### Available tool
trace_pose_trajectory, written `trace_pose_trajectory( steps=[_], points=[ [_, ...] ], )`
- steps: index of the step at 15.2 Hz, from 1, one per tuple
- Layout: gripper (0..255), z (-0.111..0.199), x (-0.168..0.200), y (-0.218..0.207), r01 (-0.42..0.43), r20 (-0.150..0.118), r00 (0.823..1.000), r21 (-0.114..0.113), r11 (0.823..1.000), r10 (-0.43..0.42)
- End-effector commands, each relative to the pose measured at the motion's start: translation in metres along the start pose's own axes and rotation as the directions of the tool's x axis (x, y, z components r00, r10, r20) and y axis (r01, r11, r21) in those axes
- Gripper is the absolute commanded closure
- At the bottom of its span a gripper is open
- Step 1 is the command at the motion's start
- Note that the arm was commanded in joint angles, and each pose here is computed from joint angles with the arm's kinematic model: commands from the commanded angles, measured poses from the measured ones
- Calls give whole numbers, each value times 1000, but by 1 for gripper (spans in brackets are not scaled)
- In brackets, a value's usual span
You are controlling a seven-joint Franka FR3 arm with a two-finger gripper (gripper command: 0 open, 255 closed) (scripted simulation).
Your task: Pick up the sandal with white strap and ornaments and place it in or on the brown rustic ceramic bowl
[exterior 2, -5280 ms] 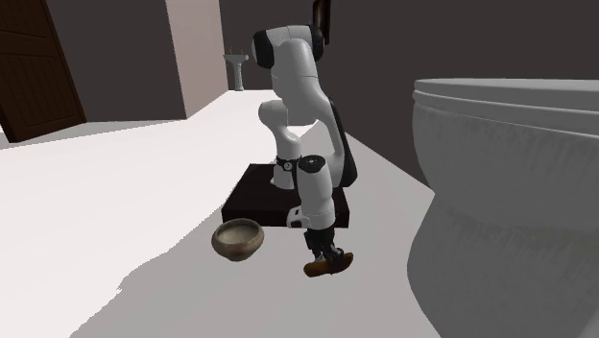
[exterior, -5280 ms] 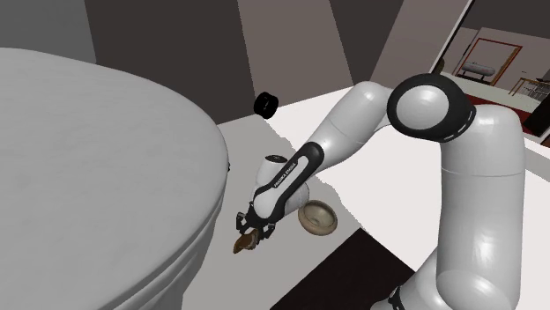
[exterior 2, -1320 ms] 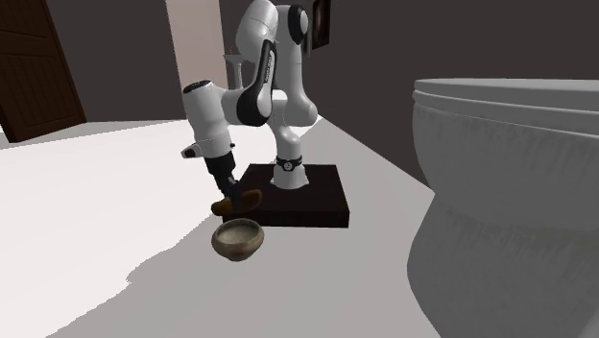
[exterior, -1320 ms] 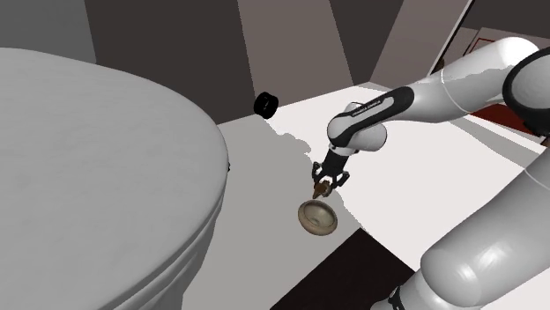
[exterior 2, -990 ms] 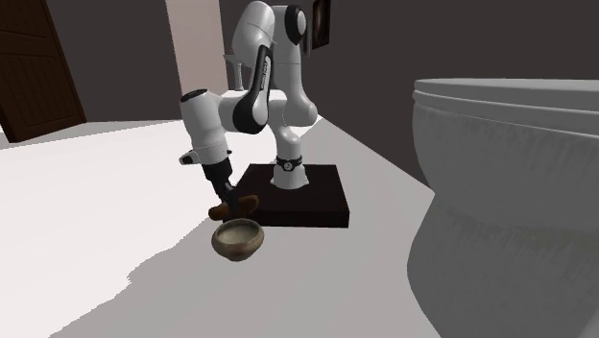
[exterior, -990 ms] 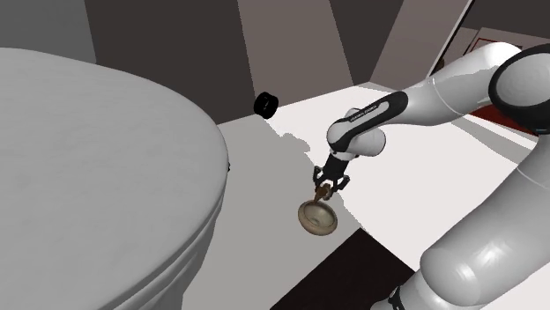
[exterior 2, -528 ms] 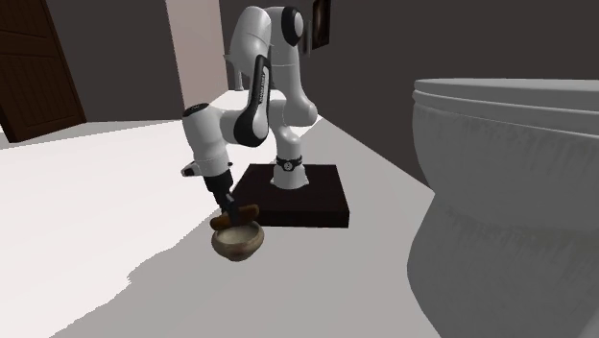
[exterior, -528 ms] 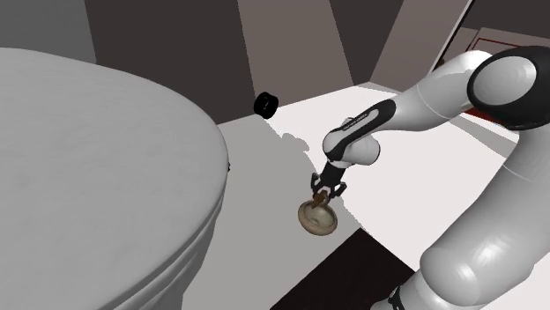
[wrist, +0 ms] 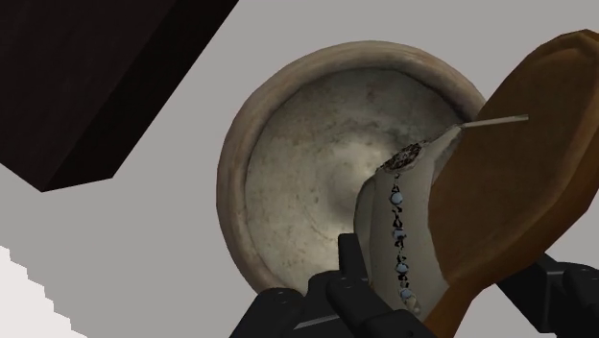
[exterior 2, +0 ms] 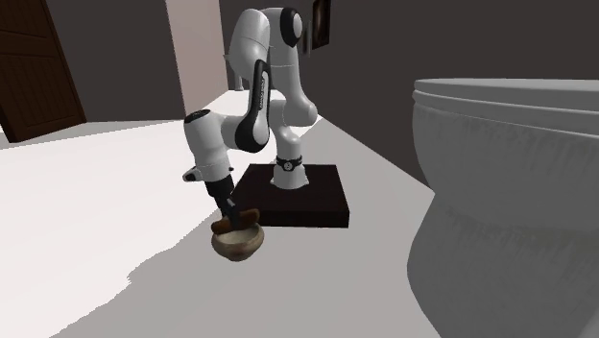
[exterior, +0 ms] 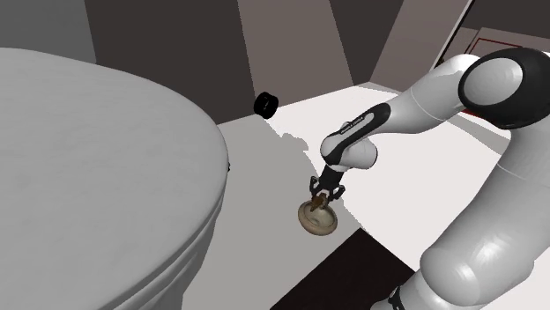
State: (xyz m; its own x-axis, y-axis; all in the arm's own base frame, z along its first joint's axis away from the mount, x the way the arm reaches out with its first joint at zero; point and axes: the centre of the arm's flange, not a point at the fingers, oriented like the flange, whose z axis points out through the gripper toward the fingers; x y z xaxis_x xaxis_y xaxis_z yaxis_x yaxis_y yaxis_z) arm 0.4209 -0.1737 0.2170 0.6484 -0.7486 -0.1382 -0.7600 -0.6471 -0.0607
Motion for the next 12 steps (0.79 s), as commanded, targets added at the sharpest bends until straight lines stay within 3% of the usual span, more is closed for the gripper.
trace_pose_trajectory(
  steps=[1, 2, 7, 11, 12],
  points=[
    [255, 0, 0, 0, 0, 0, 1000, 0, 1000, 0],
    [0, 0, 0, 0, 0, 0, 1000, 0, 1000, 0],
    [0, 0, 0, 0, 0, 0, 1000, 0, 1000, 0],
    [0, -50, 0, 0, 0, 0, 1000, 0, 1000, 0],
    [0, -50, 0, 0, 0, 0, 1000, 0, 1000, 0]
  ],
)
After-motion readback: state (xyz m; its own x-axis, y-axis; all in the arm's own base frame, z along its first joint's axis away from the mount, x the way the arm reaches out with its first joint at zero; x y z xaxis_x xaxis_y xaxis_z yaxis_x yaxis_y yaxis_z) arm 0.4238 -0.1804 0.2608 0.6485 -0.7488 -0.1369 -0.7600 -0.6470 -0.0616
